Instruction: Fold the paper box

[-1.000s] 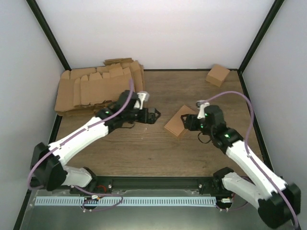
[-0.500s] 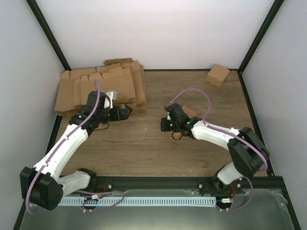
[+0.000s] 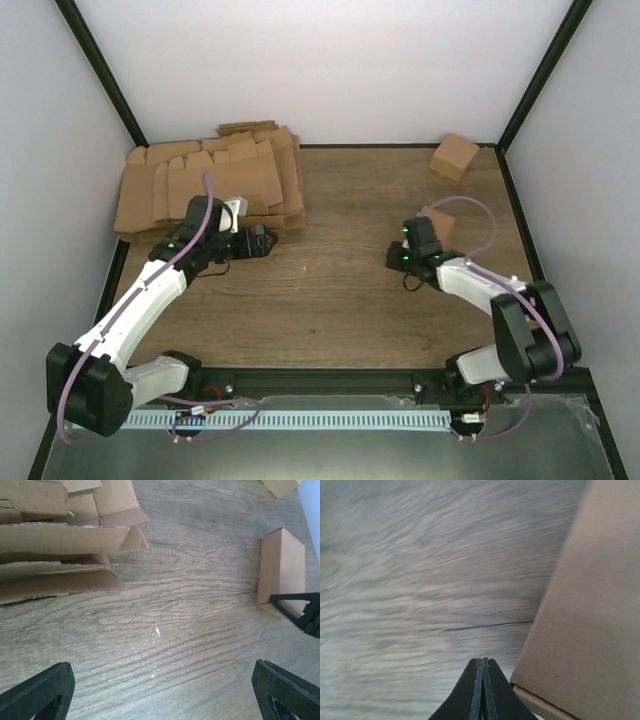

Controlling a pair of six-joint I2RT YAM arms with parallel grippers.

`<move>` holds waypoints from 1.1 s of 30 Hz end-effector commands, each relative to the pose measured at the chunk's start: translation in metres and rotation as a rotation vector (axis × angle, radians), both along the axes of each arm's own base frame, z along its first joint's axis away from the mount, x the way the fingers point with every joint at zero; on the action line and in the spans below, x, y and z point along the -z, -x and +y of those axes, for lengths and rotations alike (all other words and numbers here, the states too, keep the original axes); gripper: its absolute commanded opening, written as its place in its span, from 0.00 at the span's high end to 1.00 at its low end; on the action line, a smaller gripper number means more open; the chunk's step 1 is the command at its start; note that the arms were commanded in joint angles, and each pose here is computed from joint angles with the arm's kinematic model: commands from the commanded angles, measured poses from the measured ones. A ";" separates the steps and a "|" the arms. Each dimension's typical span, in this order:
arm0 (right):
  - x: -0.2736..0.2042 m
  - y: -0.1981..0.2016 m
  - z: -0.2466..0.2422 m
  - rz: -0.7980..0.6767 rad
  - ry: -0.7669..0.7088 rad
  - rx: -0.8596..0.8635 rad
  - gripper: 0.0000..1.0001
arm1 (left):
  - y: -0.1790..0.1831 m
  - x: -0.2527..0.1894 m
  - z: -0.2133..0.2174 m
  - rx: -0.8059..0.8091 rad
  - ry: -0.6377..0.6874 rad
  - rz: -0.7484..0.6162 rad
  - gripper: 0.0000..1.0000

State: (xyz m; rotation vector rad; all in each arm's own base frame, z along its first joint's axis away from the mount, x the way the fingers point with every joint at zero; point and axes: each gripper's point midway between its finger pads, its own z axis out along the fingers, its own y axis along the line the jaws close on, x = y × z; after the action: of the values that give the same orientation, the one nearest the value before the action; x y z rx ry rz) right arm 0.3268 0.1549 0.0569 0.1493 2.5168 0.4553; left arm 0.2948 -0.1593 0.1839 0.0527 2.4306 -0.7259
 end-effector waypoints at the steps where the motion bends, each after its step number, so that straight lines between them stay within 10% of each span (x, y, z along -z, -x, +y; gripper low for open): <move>1: -0.024 -0.007 -0.054 -0.085 0.014 0.072 0.95 | -0.003 -0.001 -0.006 0.027 0.029 -0.017 0.00; 8: -0.059 0.004 -0.051 -0.118 -0.036 0.037 0.32 | -0.003 -0.005 -0.010 0.042 0.049 -0.024 0.00; 11: -0.061 0.018 -0.062 -0.090 -0.028 0.100 0.21 | -0.001 -0.004 -0.009 0.045 0.048 -0.024 0.00; 18: -0.064 0.057 -0.062 -0.005 -0.119 0.298 0.01 | -0.001 -0.002 -0.010 0.060 0.044 -0.027 0.00; 33: -0.028 0.058 -0.061 0.177 -0.072 0.598 0.00 | 0.006 -0.005 -0.015 0.099 0.074 -0.050 0.00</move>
State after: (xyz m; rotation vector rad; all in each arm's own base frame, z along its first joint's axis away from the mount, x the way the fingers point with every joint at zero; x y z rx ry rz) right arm 0.2648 0.0974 0.0820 0.8150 2.5108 0.3530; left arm 0.2905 -0.1731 0.1821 0.1232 2.4111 -0.8264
